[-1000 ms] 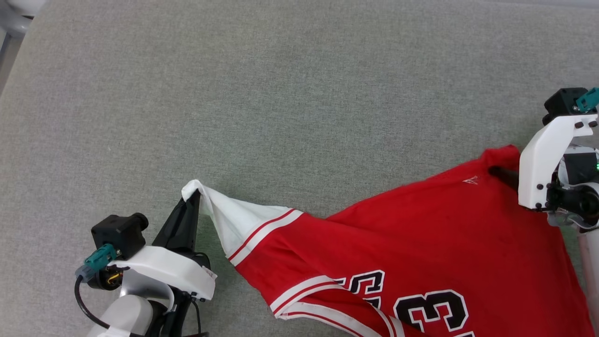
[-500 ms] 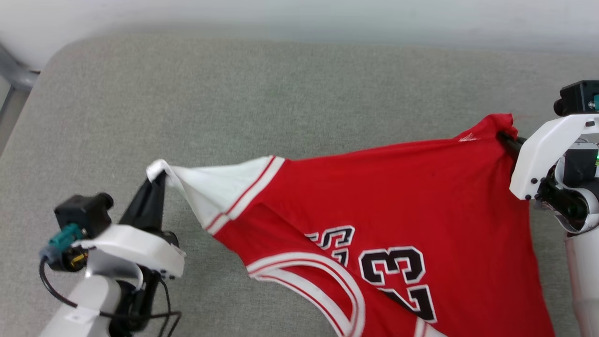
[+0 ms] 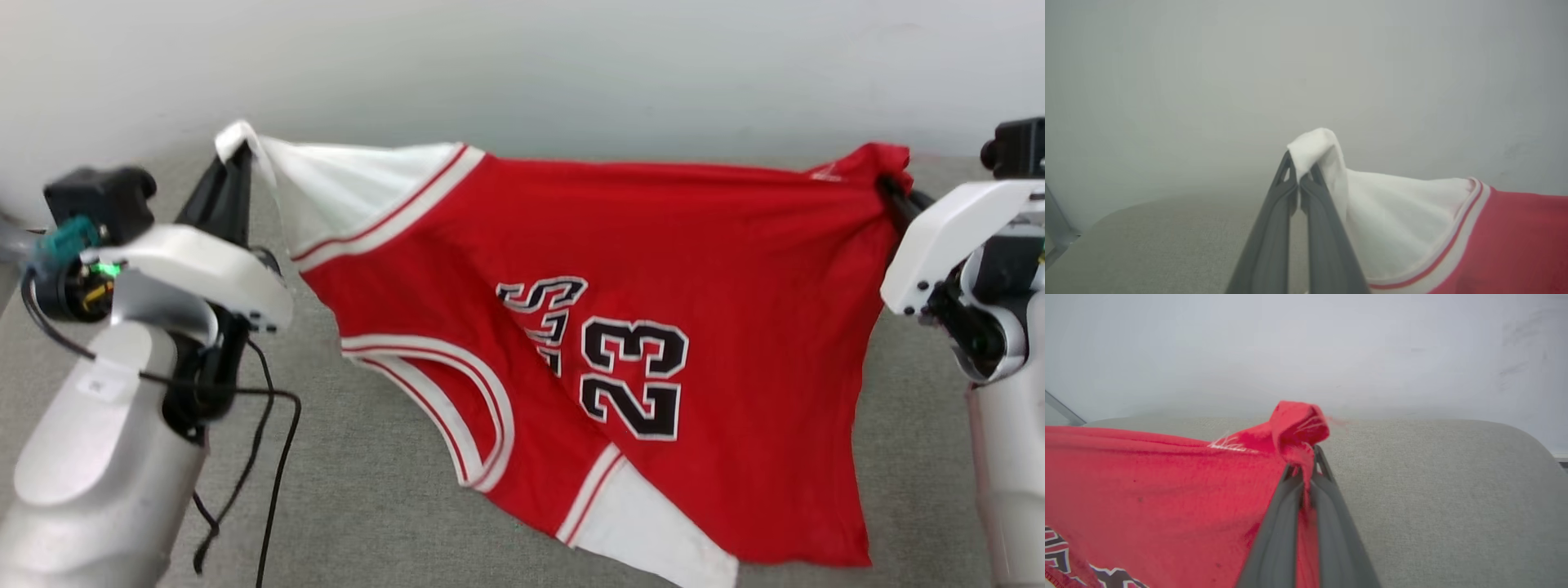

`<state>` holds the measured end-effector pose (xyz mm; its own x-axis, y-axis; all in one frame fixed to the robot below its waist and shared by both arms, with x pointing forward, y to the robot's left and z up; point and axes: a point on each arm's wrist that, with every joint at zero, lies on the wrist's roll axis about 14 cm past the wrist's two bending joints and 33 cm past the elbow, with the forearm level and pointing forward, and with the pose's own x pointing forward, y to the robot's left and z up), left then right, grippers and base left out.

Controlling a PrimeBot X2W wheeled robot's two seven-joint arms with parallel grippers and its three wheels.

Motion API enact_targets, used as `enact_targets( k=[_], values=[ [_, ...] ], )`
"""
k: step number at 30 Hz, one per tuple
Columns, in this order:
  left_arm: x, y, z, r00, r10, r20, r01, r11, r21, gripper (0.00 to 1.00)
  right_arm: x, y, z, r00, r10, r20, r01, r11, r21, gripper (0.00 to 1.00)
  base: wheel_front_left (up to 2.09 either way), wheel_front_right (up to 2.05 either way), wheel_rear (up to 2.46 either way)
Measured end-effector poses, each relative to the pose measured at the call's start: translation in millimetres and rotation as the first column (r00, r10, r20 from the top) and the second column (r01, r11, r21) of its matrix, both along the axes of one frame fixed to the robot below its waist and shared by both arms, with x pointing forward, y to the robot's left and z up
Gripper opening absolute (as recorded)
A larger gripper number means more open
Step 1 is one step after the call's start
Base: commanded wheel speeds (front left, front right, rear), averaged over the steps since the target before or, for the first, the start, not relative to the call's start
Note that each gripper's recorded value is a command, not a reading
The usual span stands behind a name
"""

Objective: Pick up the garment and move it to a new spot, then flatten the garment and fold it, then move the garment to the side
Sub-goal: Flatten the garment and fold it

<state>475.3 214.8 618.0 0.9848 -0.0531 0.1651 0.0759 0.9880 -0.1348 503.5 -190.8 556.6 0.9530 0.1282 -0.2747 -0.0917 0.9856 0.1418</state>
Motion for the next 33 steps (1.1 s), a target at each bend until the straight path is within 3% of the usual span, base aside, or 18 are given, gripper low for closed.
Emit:
enact_targets(
  k=[11,23,26,33],
  values=[
    [73.6,-1.5,74.6,0.992,-0.011,0.127,0.004,0.999,0.054,0.0,57.0,-17.5,82.0,0.969,-0.072,0.238,0.077,0.997,-0.012,0.0,0.0,0.0,0.0],
    [158.5,16.2,142.2,0.957,0.027,0.288,-0.061,0.992,0.108,0.0,137.9,-20.7,168.6,0.873,-0.096,0.478,0.122,0.992,-0.024,0.0,0.0,0.0,0.0],
    [176.3,17.5,138.6,0.951,0.029,0.306,-0.053,0.996,0.069,0.0,156.4,-21.2,170.9,0.861,-0.092,0.501,0.129,0.991,-0.04,0.0,0.0,0.0,0.0],
    [215.8,35.3,84.6,0.969,0.06,0.238,-0.075,0.996,0.054,0.0,200.5,-5.6,129.3,0.884,-0.055,0.463,0.096,0.993,-0.064,0.0,0.0,0.0,0.0]
  ],
)
